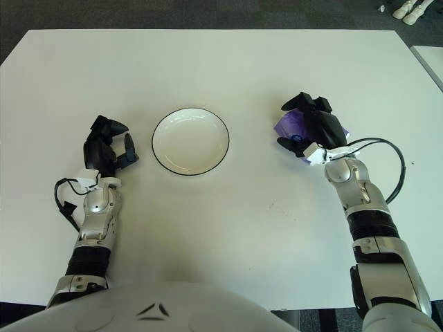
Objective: Put the tissue paper into the plate.
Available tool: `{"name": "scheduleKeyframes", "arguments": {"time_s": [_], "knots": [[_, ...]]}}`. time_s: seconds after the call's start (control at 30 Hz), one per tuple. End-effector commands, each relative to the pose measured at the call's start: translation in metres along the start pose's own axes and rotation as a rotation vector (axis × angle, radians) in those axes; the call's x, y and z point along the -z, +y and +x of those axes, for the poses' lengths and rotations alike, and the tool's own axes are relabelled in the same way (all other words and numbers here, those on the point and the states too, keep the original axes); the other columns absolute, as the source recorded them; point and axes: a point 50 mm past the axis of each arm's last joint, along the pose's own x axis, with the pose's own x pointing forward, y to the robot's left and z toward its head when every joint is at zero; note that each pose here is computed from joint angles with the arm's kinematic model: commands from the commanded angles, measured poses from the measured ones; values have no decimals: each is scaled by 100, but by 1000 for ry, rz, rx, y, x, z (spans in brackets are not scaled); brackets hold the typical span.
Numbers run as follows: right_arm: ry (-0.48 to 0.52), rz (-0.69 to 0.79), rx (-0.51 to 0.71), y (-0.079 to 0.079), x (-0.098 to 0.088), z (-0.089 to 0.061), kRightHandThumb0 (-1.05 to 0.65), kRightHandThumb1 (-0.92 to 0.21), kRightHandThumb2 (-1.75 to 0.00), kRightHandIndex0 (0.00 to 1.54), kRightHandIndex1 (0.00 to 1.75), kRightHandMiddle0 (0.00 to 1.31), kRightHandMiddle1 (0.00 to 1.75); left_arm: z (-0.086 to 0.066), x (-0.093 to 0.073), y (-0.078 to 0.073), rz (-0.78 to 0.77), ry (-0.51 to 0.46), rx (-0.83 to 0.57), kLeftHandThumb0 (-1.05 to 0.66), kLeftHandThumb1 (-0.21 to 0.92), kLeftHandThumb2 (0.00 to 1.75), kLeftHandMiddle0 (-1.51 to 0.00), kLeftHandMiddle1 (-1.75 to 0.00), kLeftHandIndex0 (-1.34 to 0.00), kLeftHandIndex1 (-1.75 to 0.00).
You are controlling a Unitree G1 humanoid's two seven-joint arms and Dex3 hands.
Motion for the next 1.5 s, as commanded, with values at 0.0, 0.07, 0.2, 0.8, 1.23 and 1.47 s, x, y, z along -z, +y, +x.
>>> {"name": "scheduleKeyframes", "arguments": {"time_s": [0.0,0.07,0.2,0.8,1.23,1.47], "knots": [[129,75,-82,32,18,-29,-65,-22,-110,73,174,54,174,-30,38,22,70,211,-44,-46,37,126,-83,-175,-56,-175],[125,99,-57,33,17,-30,-64,-21,-111,84,175,63,175,-30,39,22,72,211,-45,-46,37,126,-84,-175,-57,-175],[129,168,34,33,14,-31,-59,-17,-117,108,175,83,175,-29,38,22,76,211,-45,-46,37,126,-83,-175,-57,-175],[50,396,292,32,-9,-33,-11,-9,-160,142,175,124,175,-29,38,23,82,210,-47,-46,37,126,-85,-175,-57,-175],[-98,802,392,28,-27,-21,-8,-12,-162,142,175,125,175,-28,38,23,71,214,-57,-2,13,154,-68,-175,-59,-175],[-151,1017,357,26,-31,-18,-7,-13,-159,138,175,119,175,-27,38,23,70,210,-53,-1,13,155,-68,-175,-59,-175]]}}
